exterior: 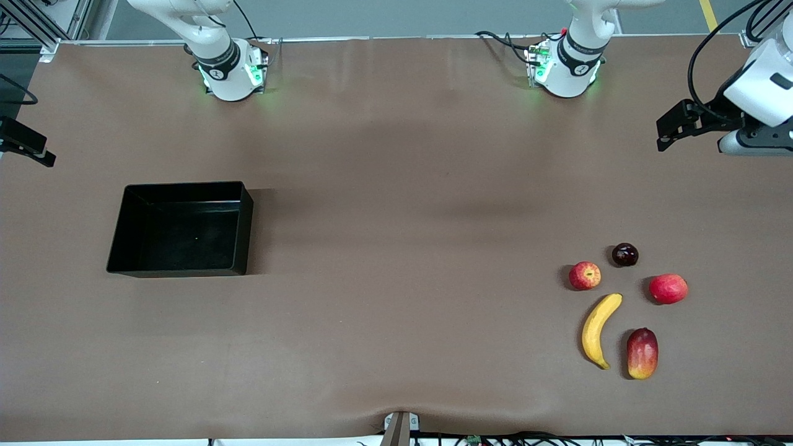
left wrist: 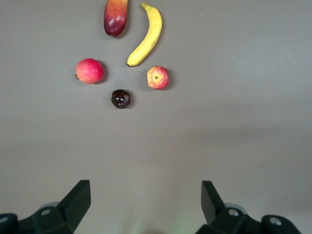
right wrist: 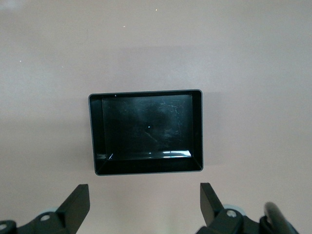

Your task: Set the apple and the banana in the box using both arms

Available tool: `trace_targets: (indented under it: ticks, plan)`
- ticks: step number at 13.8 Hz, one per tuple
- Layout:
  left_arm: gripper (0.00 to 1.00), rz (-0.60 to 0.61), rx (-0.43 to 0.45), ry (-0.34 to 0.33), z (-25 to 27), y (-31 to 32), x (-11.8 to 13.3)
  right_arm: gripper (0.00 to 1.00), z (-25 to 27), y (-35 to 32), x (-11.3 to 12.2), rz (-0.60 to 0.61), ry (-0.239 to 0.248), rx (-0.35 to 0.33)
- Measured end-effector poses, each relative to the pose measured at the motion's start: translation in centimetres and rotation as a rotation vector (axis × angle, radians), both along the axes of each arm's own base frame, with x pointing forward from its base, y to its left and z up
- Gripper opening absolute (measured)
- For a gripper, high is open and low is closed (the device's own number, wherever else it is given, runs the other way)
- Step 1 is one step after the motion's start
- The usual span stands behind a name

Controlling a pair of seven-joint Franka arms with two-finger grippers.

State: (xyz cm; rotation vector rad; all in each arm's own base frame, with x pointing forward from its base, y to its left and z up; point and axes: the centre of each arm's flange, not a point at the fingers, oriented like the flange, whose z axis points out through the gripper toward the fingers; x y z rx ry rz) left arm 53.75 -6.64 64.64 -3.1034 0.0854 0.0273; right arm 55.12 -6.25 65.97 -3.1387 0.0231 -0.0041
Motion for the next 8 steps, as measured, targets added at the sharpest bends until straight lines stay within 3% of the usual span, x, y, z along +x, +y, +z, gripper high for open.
trace_targets:
  ticks: [4,8]
  plan:
    - [1.00,0.011,0.008,0.060,-4.7,0.6,3.2,1.00,0.1,-0.3,0.0,-0.006,-0.008,-0.001]
    - [1.00,0.015,-0.001,0.076,-11.8,0.8,7.7,1.00,0.1,-0.5,0.2,-0.008,-0.020,-0.002]
